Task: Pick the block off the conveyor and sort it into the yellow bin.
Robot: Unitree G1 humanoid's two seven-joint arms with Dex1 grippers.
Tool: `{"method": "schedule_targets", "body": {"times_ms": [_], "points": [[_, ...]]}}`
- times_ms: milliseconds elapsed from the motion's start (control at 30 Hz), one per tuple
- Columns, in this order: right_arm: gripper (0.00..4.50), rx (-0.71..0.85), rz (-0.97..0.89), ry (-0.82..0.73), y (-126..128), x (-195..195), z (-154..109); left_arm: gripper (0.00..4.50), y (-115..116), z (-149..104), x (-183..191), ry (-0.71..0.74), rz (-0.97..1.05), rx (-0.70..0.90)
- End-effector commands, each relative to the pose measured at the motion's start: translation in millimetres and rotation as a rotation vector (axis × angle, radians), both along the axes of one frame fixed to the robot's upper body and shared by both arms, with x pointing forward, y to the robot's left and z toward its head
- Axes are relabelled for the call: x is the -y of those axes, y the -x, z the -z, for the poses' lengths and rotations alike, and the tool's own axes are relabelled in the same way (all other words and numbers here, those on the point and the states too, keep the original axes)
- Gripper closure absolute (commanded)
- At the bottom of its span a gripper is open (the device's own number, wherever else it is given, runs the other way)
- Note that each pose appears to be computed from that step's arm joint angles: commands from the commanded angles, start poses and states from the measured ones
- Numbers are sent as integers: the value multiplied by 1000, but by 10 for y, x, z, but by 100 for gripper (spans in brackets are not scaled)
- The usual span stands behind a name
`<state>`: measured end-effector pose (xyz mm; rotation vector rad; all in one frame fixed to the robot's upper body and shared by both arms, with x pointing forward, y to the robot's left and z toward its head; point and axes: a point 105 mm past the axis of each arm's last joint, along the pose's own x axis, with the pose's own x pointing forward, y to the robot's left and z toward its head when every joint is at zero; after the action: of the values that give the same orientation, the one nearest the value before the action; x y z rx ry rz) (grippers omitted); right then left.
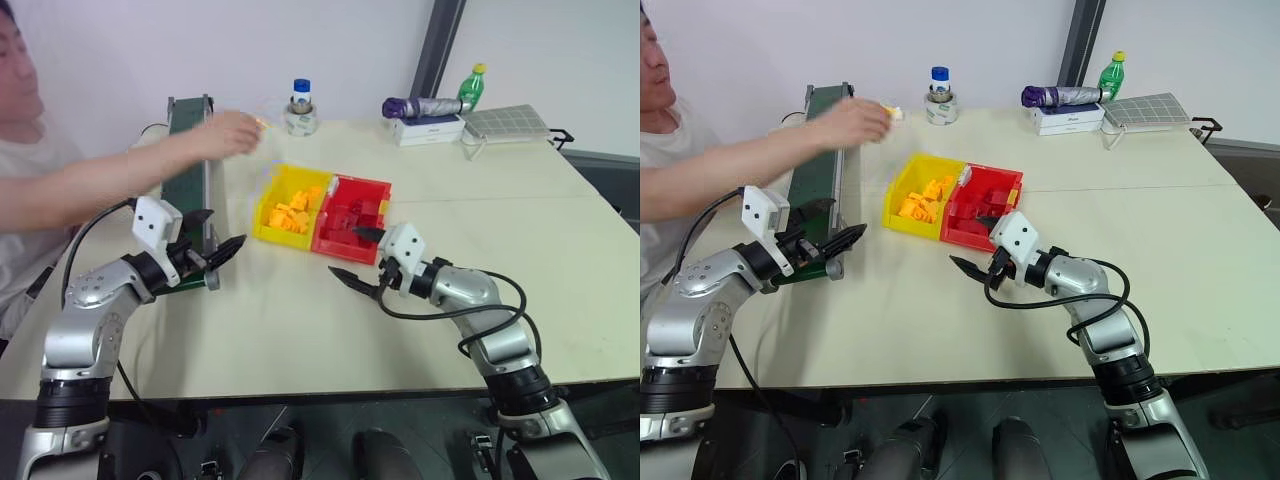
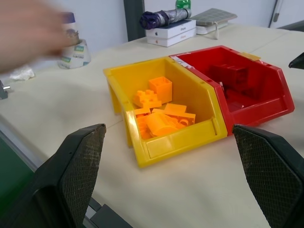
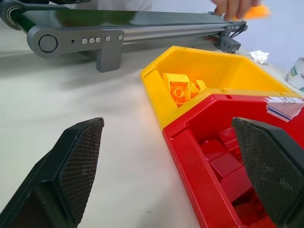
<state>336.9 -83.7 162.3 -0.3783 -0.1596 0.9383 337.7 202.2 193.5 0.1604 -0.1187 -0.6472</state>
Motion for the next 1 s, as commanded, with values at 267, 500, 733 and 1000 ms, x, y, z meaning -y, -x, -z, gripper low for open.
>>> {"method": "schedule_targets", "body": {"times_ms": [267,500,733,1000], "points": [[0,52,-8,-16,38,-2,-126,1,19,-177,20,20,7,77],[0,53,-11,-17,34,-12,-130,1,32,-171,-4,25,10,79],[0,50,-18,-19,40,-28,-125,1,101,-135,-94,88,-52,52],[0,43,-27,-22,36,-40,-111,1,313,-168,-307,165,-317,159]]}}
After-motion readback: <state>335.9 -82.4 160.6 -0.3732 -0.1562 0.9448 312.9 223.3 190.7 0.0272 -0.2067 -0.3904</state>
